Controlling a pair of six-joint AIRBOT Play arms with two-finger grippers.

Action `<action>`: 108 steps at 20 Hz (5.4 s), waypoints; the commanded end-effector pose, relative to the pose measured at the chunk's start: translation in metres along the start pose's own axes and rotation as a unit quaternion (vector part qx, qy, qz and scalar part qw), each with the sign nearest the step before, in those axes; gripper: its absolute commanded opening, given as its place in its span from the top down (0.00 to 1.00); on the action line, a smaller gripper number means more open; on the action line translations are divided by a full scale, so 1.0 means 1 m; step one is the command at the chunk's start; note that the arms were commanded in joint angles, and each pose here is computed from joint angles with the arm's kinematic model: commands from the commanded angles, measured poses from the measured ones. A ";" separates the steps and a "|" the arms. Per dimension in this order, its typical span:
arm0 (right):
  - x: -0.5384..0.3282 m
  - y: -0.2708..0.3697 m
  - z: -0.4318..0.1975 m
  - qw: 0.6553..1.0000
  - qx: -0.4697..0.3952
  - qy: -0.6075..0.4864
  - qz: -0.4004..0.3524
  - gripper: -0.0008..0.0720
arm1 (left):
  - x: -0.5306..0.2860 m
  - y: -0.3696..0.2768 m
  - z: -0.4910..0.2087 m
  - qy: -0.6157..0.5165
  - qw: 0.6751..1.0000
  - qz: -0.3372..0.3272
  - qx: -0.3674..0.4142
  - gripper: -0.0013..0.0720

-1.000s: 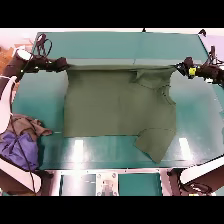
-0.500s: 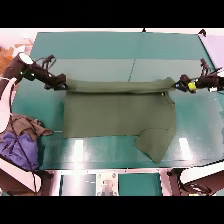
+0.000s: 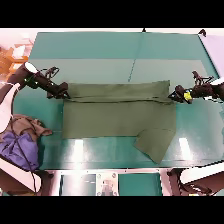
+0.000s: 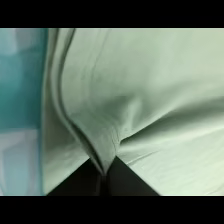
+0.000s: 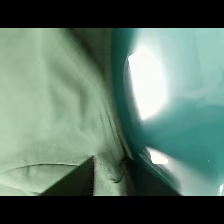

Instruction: Fold the shirts.

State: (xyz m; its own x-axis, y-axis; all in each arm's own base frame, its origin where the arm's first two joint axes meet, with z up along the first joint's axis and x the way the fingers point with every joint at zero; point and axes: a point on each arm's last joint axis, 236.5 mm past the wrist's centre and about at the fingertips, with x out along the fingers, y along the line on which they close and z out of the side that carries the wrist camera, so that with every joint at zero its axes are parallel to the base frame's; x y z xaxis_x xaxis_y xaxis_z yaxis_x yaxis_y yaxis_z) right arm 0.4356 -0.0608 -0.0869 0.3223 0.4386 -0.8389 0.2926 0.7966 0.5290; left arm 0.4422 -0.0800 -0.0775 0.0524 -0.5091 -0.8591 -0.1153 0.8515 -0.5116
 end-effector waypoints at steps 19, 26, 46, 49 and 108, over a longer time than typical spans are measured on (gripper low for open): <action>-0.056 -0.030 -0.272 0.966 0.246 0.074 -0.042 0.42 | 0.001 0.007 -0.245 -0.052 0.986 -0.058 -0.150 0.00; -0.055 -0.032 -0.271 0.966 0.243 0.071 -0.047 0.36 | 0.024 0.016 -0.204 -0.185 0.958 -0.085 -0.202 0.16; -0.095 -0.036 -0.256 0.972 0.172 0.068 -0.145 0.96 | -0.031 0.007 -0.214 -0.080 0.993 0.082 -0.003 0.95; -0.108 -0.019 -0.238 0.978 0.162 0.038 -0.125 0.96 | -0.048 -0.005 -0.207 -0.082 0.993 0.081 0.011 0.95; -0.143 0.254 -0.076 0.956 -0.217 0.124 0.151 0.96 | 0.202 -0.329 -0.046 -0.071 0.965 -0.154 0.202 0.95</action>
State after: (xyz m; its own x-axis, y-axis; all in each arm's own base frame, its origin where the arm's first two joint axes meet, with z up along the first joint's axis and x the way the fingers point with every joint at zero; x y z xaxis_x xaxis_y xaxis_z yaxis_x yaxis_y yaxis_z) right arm 0.4076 0.0864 0.1462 0.1313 0.7174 -0.6842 -0.1850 0.6958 0.6940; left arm 0.4506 -0.4454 -0.0791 0.1885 -0.7199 -0.6680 0.3176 0.6883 -0.6522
